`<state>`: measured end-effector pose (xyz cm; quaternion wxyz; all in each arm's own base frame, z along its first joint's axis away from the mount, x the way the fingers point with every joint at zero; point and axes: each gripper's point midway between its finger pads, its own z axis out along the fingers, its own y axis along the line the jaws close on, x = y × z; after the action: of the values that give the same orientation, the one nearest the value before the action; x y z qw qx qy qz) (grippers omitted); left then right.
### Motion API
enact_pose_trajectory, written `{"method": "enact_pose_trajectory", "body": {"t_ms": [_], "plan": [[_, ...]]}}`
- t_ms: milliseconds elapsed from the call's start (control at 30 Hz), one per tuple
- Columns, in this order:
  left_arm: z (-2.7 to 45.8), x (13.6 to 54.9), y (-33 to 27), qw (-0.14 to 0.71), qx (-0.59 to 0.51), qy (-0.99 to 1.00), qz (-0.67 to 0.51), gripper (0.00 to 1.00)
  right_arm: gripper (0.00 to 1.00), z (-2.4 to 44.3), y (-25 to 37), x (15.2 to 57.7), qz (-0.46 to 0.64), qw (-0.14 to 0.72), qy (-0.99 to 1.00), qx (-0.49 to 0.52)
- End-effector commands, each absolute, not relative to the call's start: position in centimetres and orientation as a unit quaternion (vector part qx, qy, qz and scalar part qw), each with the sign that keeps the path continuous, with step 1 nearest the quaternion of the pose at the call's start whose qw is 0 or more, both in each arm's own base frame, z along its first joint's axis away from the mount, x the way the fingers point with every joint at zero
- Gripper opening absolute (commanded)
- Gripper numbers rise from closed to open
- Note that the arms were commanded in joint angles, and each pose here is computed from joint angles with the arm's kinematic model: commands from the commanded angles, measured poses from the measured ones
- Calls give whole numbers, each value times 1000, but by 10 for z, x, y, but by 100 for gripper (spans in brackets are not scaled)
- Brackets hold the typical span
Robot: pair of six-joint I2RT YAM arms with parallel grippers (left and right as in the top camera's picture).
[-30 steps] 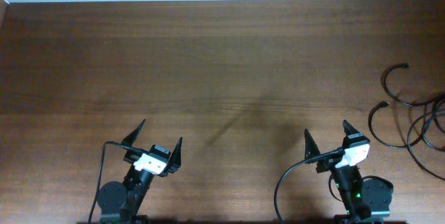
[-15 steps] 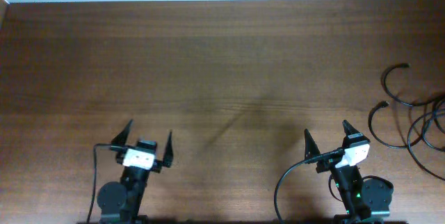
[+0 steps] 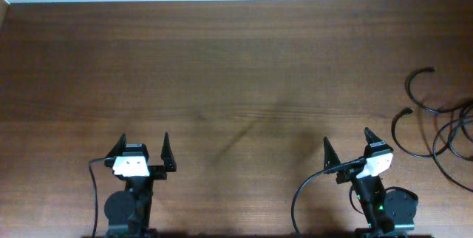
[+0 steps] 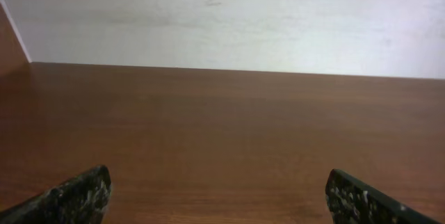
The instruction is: Untangle cables
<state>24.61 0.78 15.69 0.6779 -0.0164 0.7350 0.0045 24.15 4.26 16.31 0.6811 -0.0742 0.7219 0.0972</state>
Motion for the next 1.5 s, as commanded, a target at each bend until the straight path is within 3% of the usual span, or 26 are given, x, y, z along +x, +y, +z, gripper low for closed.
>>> {"method": "enact_pose_trajectory", "body": {"t_ms": [0, 1467], "plan": [[150, 247, -1, 668, 16, 744, -3, 99, 99, 161, 44, 241, 102, 679, 723, -74], [158, 246, -5, 681, 21, 732, -7, 99, 99, 161, 44, 241, 102, 679, 723, -74]]}}
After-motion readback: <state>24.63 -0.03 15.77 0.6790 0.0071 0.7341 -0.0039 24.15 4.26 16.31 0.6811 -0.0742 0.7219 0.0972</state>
